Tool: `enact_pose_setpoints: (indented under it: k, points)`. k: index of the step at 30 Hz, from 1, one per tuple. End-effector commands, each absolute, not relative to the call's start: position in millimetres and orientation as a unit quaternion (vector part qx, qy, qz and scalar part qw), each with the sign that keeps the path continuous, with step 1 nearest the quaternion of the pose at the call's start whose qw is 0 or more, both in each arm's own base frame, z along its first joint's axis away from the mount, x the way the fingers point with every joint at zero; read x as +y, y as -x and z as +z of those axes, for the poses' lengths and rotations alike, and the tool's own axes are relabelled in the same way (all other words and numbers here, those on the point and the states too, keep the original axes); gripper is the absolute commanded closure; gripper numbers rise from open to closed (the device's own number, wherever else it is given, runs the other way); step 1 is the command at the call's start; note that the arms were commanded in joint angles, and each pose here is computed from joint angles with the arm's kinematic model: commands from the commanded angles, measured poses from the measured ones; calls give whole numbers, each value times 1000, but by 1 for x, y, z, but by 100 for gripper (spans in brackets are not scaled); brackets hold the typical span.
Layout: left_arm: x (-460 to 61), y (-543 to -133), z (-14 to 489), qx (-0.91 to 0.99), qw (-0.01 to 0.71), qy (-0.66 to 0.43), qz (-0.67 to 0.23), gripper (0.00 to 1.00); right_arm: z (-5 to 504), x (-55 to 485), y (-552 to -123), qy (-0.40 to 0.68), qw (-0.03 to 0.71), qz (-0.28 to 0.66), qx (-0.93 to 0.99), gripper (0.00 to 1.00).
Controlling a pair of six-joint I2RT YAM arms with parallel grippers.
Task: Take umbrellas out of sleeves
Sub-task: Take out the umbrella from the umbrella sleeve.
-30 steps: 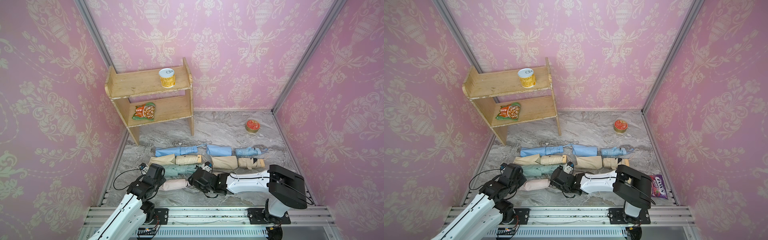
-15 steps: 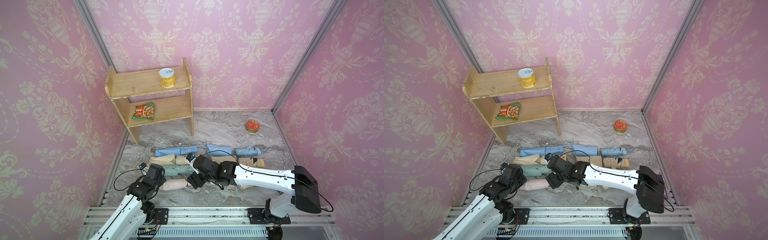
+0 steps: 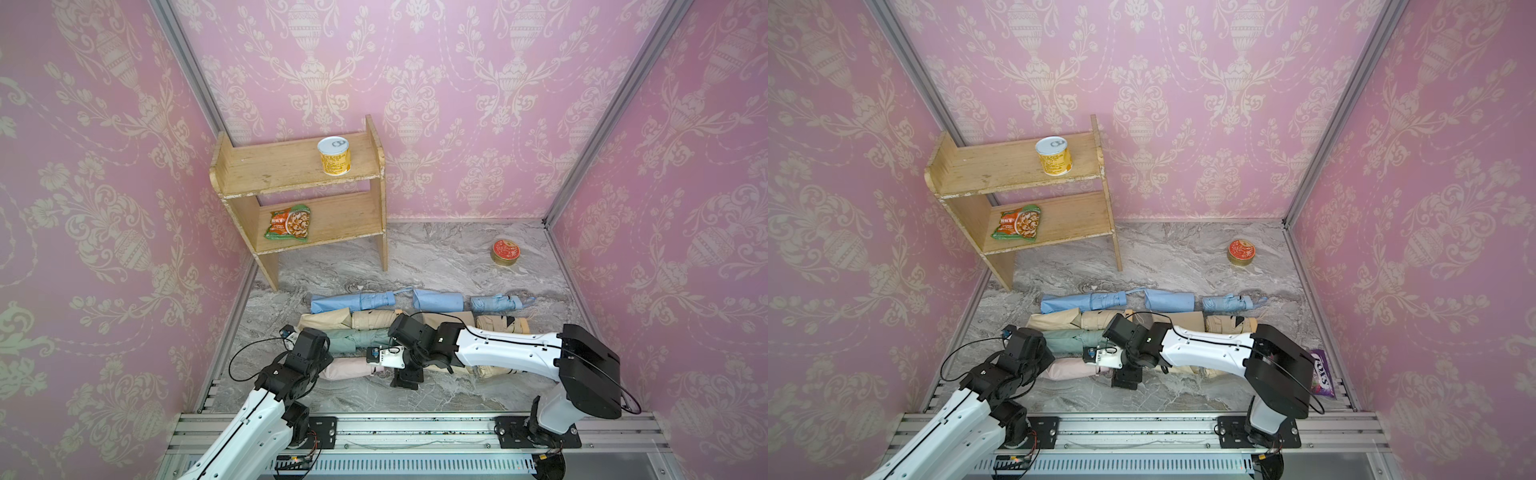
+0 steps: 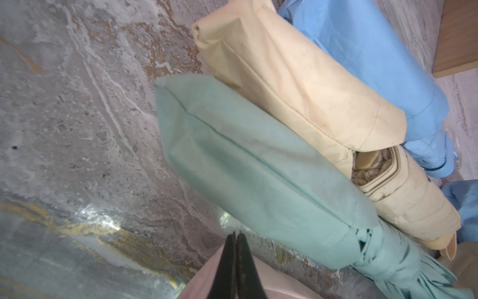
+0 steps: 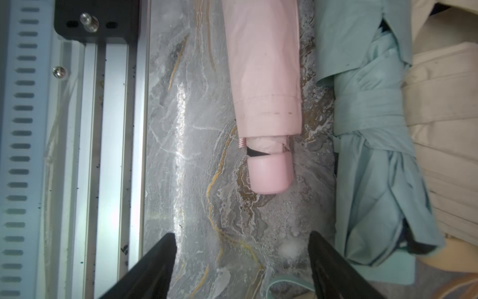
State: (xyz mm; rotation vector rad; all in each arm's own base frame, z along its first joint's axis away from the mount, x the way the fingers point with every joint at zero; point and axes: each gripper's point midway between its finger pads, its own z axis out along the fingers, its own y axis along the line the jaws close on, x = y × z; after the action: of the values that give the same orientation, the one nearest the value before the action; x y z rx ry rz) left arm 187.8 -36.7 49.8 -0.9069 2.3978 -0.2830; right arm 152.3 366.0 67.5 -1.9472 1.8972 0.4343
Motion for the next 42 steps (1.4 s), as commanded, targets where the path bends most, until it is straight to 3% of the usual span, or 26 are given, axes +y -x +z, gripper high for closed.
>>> enact_pose_setpoints:
  k: [1, 6, 10, 42]
  points:
    - [-39, -190, 48, 898, 281, 323, -103, 95, 60, 381, -159, 738, 205, 135, 629, 26]
    - [-40, -191, 48, 897, 281, 322, -107, 96, 53, 393, -164, 747, 237, 126, 608, 36]
    - [-40, -191, 47, 897, 282, 322, -108, 96, 48, 400, -167, 748, 252, 119, 603, 36]
    - [-35, -187, 46, 892, 291, 330, -104, 96, 21, 401, -172, 759, 257, 82, 593, 67]
